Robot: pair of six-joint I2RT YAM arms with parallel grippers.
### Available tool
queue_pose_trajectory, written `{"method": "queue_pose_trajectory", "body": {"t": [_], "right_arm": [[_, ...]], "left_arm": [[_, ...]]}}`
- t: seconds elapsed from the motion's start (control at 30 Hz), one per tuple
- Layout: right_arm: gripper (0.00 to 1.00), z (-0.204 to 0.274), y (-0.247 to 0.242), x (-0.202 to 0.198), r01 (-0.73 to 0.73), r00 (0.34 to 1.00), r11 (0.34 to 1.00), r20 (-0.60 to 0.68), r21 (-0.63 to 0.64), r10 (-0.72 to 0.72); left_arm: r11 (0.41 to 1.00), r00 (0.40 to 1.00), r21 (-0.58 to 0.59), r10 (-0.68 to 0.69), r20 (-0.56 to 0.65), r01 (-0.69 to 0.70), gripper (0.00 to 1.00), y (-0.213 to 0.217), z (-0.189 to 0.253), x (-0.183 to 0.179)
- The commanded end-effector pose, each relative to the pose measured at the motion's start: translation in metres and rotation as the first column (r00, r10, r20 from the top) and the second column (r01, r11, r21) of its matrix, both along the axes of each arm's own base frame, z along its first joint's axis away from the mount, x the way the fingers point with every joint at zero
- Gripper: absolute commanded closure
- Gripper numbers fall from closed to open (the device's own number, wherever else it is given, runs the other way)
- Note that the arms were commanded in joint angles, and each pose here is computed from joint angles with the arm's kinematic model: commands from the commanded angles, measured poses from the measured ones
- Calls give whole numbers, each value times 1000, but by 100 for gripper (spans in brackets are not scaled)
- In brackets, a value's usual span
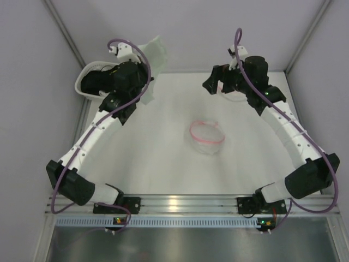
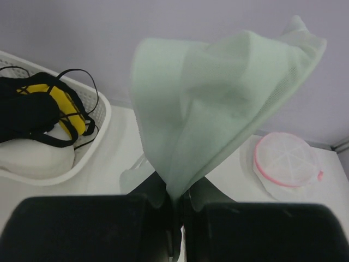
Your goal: Place the bra in the laundry bag and zip it closed
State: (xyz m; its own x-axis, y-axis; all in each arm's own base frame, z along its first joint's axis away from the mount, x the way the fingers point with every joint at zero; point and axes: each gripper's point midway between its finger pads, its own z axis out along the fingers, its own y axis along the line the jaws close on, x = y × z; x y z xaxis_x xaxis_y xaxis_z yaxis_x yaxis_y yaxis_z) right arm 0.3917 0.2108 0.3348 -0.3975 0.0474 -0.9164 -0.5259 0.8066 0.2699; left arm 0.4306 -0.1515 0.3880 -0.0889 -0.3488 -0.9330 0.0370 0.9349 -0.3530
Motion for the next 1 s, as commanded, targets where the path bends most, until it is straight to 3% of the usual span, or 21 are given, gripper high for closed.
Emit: {"method": "queue_pose_trajectory", "body": {"t": [0.0,0.13,0.23,0.37,0.4,0.53,0.6,0.7,0.73,0.87,0.97], "right_arm": [[1,10,-4,-7,33,999,999,9,28,-34],[1,0,-10,-13,46,999,999,6,8,-46],[1,-14,-19,-15,82,996,996,-15,-35,-83],[1,-57,-27,-34,57,994,992,-81,-112,-67],[1,-85,-29,-42,43,990,990,-125,-138,-60],[4,-129,-16,-84,-89,990,970,-126,-227,61],[4,-141,-4,-102,-160,985,954,-110,-252,136],[4,-162,10,-122,-222,975,928,-52,-299,217],[5,-162,12,-123,-201,979,926,-25,-318,204],[13,-168,9,-115,-133,988,927,21,-350,150],[20,-172,2,-108,-69,995,916,44,-395,94]], "left_arm": [[974,975,62,221,-13,-219,100,29,2,-4],[965,967,68,254,-2,-253,100,37,7,-10],[982,987,100,159,4,-158,100,23,11,-10],[969,980,153,-199,1,196,100,-31,17,-23],[914,928,171,-373,-10,369,100,-58,15,-37],[821,834,157,-551,-28,548,100,-81,7,-69],[807,823,166,-566,-56,567,100,-80,-3,-74],[857,872,163,-479,-99,489,100,-64,-19,-71],[899,915,171,-391,-100,403,100,-47,-19,-66],[956,964,162,-219,-148,242,100,-11,-42,-72],[967,971,132,-200,-131,217,100,0,-41,-86]]}}
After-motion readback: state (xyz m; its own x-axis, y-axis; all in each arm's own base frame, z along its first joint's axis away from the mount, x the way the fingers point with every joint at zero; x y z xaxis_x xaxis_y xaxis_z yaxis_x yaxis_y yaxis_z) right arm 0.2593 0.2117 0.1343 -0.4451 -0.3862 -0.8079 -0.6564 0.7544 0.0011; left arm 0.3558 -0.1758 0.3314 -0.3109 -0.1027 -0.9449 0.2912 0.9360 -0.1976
